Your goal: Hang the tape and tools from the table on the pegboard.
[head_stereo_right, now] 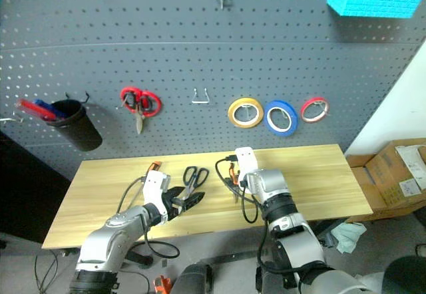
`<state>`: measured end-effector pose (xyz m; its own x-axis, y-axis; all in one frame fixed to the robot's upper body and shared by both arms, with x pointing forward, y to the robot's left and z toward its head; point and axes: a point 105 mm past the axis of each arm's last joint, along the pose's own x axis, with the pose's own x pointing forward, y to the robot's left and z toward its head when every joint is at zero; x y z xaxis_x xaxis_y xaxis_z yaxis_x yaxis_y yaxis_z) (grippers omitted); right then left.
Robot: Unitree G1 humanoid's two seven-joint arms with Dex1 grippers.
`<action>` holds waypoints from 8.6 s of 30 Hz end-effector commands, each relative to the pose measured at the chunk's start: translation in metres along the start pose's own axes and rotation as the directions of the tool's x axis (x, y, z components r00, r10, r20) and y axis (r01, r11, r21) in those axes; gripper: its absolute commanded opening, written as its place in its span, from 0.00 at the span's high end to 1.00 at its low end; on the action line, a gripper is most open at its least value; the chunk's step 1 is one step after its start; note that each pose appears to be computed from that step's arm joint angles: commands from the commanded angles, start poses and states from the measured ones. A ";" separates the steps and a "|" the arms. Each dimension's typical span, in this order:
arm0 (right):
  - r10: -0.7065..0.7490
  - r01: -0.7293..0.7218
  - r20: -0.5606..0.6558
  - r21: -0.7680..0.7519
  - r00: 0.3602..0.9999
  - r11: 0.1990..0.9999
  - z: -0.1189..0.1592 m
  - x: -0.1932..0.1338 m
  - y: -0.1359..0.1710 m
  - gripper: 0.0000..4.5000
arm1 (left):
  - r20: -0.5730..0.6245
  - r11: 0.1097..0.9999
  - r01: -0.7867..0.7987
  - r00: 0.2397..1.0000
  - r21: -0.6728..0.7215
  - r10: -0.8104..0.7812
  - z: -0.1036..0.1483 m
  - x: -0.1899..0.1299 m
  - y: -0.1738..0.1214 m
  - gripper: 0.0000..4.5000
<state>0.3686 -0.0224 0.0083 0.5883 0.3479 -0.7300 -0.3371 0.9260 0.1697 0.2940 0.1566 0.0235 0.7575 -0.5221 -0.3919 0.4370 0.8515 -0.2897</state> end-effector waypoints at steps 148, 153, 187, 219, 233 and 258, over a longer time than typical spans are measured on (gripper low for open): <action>0.389 -0.052 0.815 -0.408 0.429 0.911 0.090 -0.220 0.032 0.61 | 0.484 0.947 0.295 0.851 -0.125 -0.202 0.127 -0.117 -0.033 0.00; 0.438 0.040 0.873 -0.456 0.213 0.889 0.142 -0.232 0.057 0.61 | 0.641 0.957 0.261 0.759 -0.130 -0.119 0.174 -0.117 -0.008 0.00; 0.246 0.199 0.947 -0.287 0.205 0.937 0.241 -0.148 0.071 0.61 | 0.541 0.981 0.190 0.830 -0.044 -0.136 0.158 -0.035 -0.021 0.00; 0.211 0.230 0.968 -0.239 0.138 0.943 0.267 -0.178 0.075 0.61 | 0.511 0.981 0.185 0.850 -0.059 -0.130 0.148 -0.036 -0.024 0.00; 0.124 0.249 0.967 -0.179 0.222 0.952 0.244 -0.144 0.051 0.61 | 0.499 0.980 0.189 0.856 -0.059 -0.135 0.143 -0.042 -0.029 0.00; 0.072 0.226 0.984 -0.108 0.164 0.968 0.256 -0.162 0.042 0.61 | 0.458 0.979 0.173 0.883 -0.106 -0.106 0.140 -0.064 -0.035 0.00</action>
<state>0.4494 0.0066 0.2707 0.8271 0.3157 0.4651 -0.2935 0.9482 -0.1217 0.3038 0.1664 0.1669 0.8468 -0.5301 0.0448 0.4853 0.7351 -0.4734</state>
